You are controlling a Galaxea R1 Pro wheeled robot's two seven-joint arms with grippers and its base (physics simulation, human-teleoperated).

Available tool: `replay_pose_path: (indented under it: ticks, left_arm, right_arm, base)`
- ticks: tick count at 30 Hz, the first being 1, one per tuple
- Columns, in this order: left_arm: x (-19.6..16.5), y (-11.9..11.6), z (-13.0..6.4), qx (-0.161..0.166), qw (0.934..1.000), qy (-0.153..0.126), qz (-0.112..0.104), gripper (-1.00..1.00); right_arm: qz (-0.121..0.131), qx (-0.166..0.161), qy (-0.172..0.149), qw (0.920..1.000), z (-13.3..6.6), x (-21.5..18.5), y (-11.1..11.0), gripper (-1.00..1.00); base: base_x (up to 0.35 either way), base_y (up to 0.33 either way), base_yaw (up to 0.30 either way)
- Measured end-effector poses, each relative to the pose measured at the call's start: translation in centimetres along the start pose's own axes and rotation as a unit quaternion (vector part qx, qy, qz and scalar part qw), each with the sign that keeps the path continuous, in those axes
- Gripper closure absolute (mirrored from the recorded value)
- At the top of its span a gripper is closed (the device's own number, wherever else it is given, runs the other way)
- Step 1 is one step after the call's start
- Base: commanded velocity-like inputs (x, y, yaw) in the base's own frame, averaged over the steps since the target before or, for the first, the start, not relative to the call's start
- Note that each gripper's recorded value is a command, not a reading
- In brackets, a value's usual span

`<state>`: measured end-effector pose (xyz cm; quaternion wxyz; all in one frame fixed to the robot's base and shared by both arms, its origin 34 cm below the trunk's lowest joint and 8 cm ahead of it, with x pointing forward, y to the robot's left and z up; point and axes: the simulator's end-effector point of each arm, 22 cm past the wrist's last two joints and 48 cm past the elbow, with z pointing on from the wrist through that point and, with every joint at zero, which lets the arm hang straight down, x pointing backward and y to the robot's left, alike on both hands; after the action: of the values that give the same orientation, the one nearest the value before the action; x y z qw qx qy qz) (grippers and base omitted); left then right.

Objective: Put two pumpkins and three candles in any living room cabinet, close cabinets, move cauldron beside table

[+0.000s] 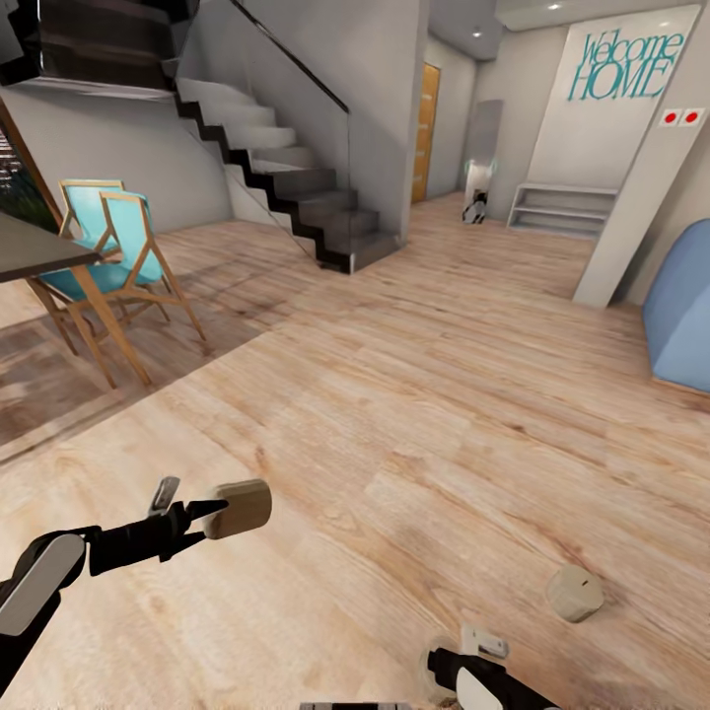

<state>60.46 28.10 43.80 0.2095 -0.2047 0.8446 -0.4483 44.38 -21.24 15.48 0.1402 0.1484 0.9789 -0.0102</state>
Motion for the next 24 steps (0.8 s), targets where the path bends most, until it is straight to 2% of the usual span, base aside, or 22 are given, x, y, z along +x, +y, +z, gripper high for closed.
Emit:
replay_pose_path:
  ticks: [3, 12, 24]
  left_arm:
    - [0.32, 0.68, 0.15, -0.005, 1.0000, 0.003, -0.004, 1.00]
    - [0.50, 0.69, 0.16, -0.004, 1.0000, 0.004, -0.006, 1.00]
    - [0.67, 0.68, 0.26, -0.004, 1.0000, 0.007, -0.005, 1.00]
  right_arm:
    - [-0.001, -0.001, 0.003, 1.0000, 0.21, 0.32, 0.08, -1.00]
    - [-0.006, -0.018, -0.004, 0.9998, 0.17, -0.02, 0.90, -1.00]
    - [-0.006, -0.018, -0.007, 0.9998, 0.18, -0.13, 0.82, -1.00]
  base:
    - [0.000, 0.000, 0.000]
    - [0.000, 0.000, 0.000]
    - [0.028, 0.000, 0.000]
